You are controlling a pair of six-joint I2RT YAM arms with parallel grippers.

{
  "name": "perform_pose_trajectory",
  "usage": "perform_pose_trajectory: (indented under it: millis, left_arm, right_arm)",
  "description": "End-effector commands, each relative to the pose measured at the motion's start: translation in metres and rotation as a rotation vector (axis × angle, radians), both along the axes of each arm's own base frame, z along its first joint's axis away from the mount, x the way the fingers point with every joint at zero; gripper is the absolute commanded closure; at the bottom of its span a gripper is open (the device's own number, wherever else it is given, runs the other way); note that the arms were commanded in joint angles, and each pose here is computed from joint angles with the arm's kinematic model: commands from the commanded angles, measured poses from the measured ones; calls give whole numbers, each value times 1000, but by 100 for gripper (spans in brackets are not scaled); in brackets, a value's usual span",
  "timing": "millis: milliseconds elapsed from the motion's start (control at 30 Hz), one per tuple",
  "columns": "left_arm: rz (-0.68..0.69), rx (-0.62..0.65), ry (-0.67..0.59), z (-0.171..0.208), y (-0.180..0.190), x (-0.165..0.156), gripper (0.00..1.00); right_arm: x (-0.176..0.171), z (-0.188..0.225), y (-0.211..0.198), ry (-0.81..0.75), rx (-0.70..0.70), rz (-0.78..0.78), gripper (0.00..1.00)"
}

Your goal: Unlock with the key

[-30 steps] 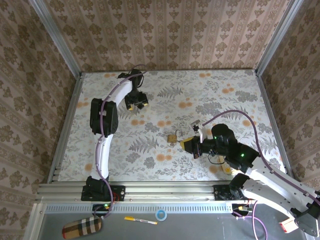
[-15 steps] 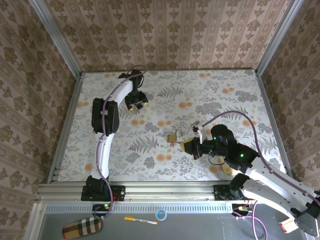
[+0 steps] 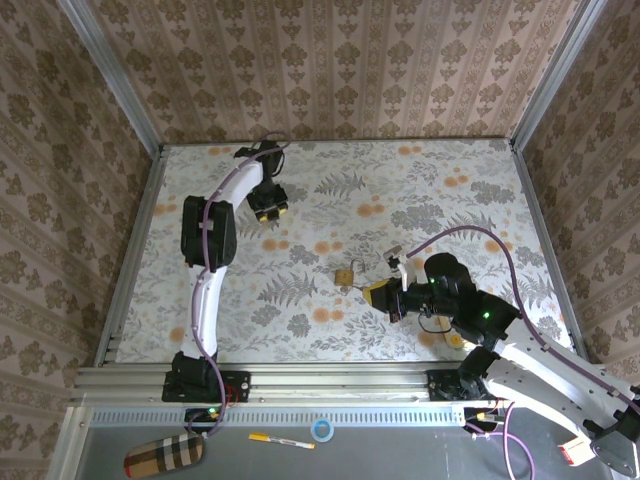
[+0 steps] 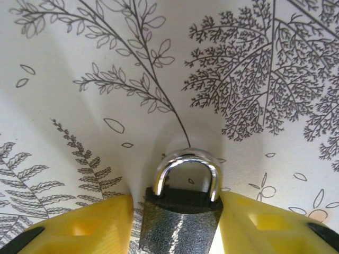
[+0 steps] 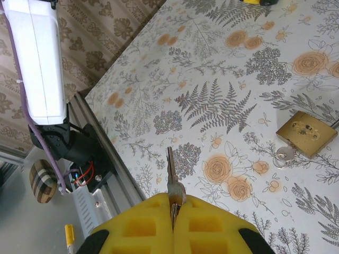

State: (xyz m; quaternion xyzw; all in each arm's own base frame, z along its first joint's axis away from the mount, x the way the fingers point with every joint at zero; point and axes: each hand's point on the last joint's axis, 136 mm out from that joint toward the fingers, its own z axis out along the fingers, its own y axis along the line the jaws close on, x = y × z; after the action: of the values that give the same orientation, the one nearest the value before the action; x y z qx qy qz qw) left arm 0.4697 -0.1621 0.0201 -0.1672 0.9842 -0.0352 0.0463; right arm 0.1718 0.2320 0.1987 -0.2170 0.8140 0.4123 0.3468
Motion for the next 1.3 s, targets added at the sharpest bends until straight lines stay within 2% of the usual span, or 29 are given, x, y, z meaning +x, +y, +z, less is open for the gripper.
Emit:
perform_pose_trajectory:
  millis: [0, 133, 367, 533, 833, 1133, 1267]
  left_arm:
    - [-30, -48, 92, -31, -14, -25, 57]
    - [-17, -78, 95, -37, -15, -32, 60]
    - [24, -193, 33, -28, -29, -38, 73]
    - [110, -390, -63, -8, -43, -43, 82]
    - [283, -809, -253, 60, -65, -73, 82]
    - [413, -1004, -309, 84, -65, -129, 83]
    - [464, -1042, -326, 87, -62, -153, 84]
  right_arm:
    - [-2, 1, -2, 1, 2, 0, 100]
    - [-1, 3, -1, 4, 9, 0, 100]
    - [3, 8, 4, 8, 35, -3, 100]
    - [16, 10, 13, 22, 51, -26, 100]
    - [51, 3, 36, -7, 0, -84, 100]
    - [81, -32, 73, -20, -147, -90, 100]
    - [92, -41, 82, -45, -187, -112, 100]
